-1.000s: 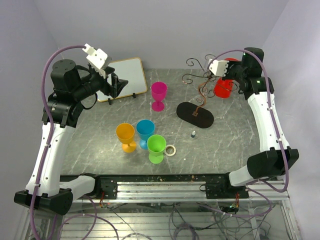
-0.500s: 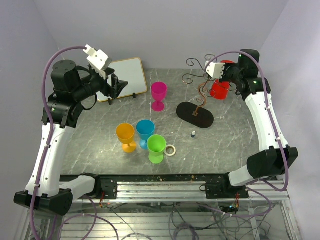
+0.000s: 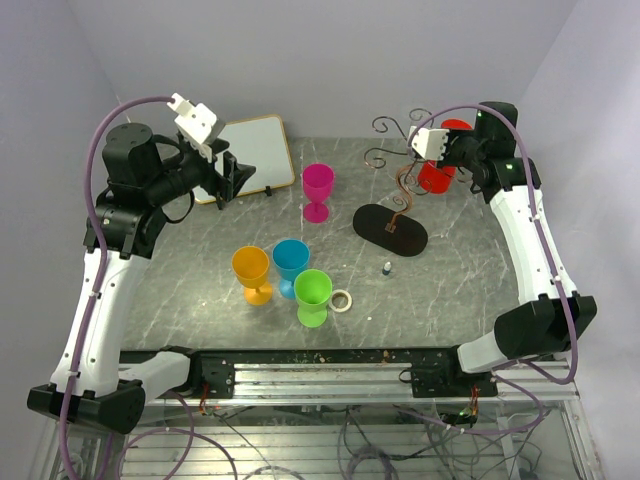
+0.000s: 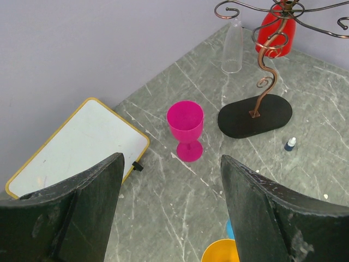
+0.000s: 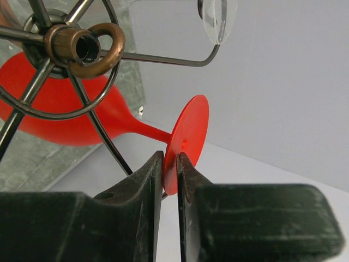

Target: Place the wine glass upside down on the wine glass rack

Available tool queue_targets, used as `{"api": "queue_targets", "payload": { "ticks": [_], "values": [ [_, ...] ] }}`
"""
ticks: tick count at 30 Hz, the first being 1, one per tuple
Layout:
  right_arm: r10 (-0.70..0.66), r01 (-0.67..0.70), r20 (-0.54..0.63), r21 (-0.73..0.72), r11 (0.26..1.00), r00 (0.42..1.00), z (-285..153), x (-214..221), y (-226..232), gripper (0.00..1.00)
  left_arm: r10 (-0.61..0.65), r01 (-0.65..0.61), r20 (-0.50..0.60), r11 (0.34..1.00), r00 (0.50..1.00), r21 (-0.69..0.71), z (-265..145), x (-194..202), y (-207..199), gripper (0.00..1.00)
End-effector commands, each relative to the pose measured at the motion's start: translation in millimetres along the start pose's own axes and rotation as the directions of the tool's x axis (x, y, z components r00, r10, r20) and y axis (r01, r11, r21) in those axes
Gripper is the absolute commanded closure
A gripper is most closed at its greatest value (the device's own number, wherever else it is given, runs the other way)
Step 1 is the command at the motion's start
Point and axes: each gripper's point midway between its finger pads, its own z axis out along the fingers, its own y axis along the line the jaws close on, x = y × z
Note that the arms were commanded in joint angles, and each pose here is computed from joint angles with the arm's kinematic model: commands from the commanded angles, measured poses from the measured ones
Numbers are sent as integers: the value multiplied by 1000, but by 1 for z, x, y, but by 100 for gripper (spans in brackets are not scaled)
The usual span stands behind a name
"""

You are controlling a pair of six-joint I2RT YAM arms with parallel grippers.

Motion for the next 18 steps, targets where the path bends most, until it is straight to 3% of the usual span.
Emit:
{"api": "queue_targets", "payload": {
  "ticks": [1, 11, 18],
  "values": [
    [15, -15, 23, 10, 1000, 1000, -8, -6, 0, 83, 27, -27, 22, 999, 999, 17, -5, -5, -5, 18],
    [34, -34, 30, 13, 999, 999, -11, -8, 1, 78, 26, -26, 18, 999, 1000, 22, -5, -2, -6, 18],
    [68, -69, 70, 4, 998, 995, -14, -15, 3, 66, 27, -27, 10, 999, 1000, 27, -4, 4, -7, 18]
  ]
}}
